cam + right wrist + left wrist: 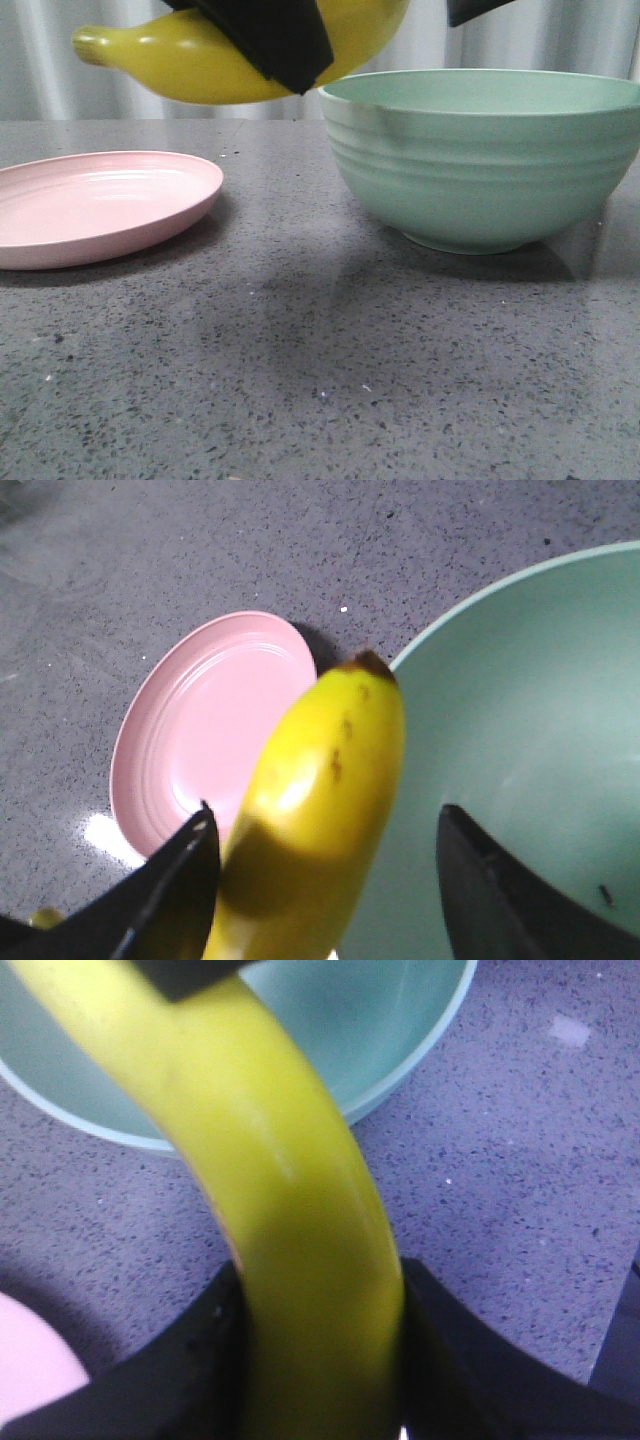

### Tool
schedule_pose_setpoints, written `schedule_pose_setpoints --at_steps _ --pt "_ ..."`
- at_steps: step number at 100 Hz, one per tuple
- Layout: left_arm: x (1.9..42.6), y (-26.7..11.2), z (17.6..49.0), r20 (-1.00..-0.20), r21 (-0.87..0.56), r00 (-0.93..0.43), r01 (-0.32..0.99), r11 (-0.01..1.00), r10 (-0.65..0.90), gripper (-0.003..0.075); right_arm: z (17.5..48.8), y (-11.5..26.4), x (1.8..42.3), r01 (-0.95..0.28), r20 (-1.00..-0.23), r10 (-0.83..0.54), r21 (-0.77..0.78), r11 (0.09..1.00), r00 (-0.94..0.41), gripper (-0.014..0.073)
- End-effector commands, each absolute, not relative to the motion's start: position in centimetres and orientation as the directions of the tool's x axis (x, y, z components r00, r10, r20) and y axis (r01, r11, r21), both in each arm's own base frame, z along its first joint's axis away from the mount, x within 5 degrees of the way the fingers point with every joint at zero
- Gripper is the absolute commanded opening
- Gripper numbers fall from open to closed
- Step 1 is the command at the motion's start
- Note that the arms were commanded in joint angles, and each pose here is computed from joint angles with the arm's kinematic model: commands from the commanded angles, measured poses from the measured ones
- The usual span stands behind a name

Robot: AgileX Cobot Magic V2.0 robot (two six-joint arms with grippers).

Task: Transfer banana from pink plate to green bowl

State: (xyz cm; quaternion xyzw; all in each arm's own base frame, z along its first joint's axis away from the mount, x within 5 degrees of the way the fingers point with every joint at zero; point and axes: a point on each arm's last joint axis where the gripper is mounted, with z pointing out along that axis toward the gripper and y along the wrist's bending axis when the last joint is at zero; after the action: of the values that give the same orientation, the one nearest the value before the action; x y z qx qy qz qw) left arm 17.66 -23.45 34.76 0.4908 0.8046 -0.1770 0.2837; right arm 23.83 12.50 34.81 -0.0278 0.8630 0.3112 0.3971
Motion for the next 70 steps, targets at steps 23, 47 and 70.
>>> schedule_pose_setpoints --at_steps 23,47,70 --pt "17.28 -23.56 37.28 -0.731 -0.009 -0.32 0.888 0.46 0.603 -0.002 36.54 13.22 25.3 -0.303 -0.716 0.262 0.557 0.773 -0.648 0.0384" --pt "17.43 -23.68 37.48 -0.751 -0.003 -0.31 0.885 0.466 0.584 0.0038 36.45 13.3 25.14 -0.305 -0.705 0.247 0.558 0.772 -0.665 0.0071" --pt "17.42 -23.65 37.45 -0.748 -0.002 -0.31 0.885 0.465 0.587 0.0405 36.45 13.3 25.14 -0.309 -0.708 0.242 0.554 0.773 -0.663 -0.0071"
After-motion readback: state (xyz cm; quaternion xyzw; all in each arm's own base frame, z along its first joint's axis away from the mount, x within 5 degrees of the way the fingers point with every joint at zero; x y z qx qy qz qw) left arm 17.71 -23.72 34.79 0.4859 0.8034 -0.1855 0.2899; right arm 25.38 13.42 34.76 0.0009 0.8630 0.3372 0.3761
